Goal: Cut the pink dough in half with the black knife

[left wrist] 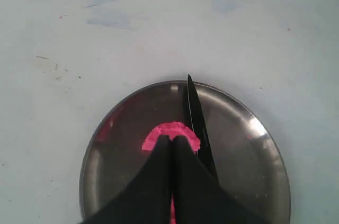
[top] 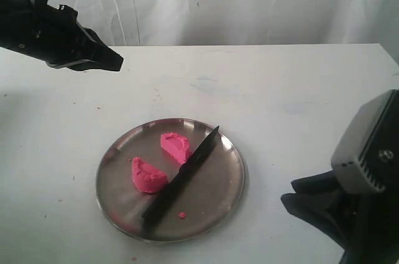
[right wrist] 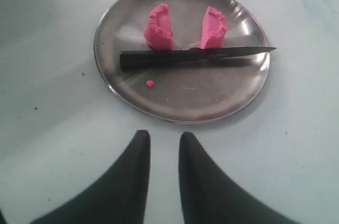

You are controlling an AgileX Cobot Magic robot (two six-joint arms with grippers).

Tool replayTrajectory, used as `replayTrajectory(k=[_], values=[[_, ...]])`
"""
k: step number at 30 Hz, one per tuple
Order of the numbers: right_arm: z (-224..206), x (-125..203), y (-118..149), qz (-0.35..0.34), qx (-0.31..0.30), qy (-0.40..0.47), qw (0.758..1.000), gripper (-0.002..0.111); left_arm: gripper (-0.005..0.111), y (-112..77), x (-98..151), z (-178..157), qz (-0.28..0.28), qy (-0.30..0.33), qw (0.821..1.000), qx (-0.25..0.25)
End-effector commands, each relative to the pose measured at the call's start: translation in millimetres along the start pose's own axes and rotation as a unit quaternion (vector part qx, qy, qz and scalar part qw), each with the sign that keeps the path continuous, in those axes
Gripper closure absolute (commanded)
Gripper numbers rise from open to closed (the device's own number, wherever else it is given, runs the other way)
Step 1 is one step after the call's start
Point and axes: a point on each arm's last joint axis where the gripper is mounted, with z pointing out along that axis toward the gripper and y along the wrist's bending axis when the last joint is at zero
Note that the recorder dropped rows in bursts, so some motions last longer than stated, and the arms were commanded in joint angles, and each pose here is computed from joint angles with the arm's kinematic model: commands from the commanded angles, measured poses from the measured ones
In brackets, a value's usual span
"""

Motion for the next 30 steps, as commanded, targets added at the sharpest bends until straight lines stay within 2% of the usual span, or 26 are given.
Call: replayTrajectory(k=[1, 4, 9, 20, 24, 30], values=[[-2, 8, -10, -0.078, 0.062, -0.029, 0.995, 0.089, 0.107, -3.6, 0, -2, -0.006, -0.004, 1.0, 0.008], [-10, 26, -19, -0.074, 0.129, -0.103, 0.983, 0.089, 0.107, -3.6, 0, -2, -0.006, -0.004, 1.0, 0.008], [-18, 66, -21, -0.052, 0.191, -0.121, 0.973, 0.089, 0.107, -3.6, 0, -2, -0.006, -0.004, 1.0, 0.008], [-13, 121, -14, -0.031, 0.244, -0.139, 0.959, 0.089, 0.107, -3.6, 0, -2, -0.006, -0.004, 1.0, 0.008], [-19, 122, -14, -0.026, 0.267, -0.163, 0.949, 0.089, 0.107, -3.6, 0, -2, -0.006, -0.004, 1.0, 0.008], [-19, 133, -12, -0.003, 0.277, -0.126, 0.953, 0.089, 0.107, -3.6, 0, -2, -0.006, -0.004, 1.0, 0.008]])
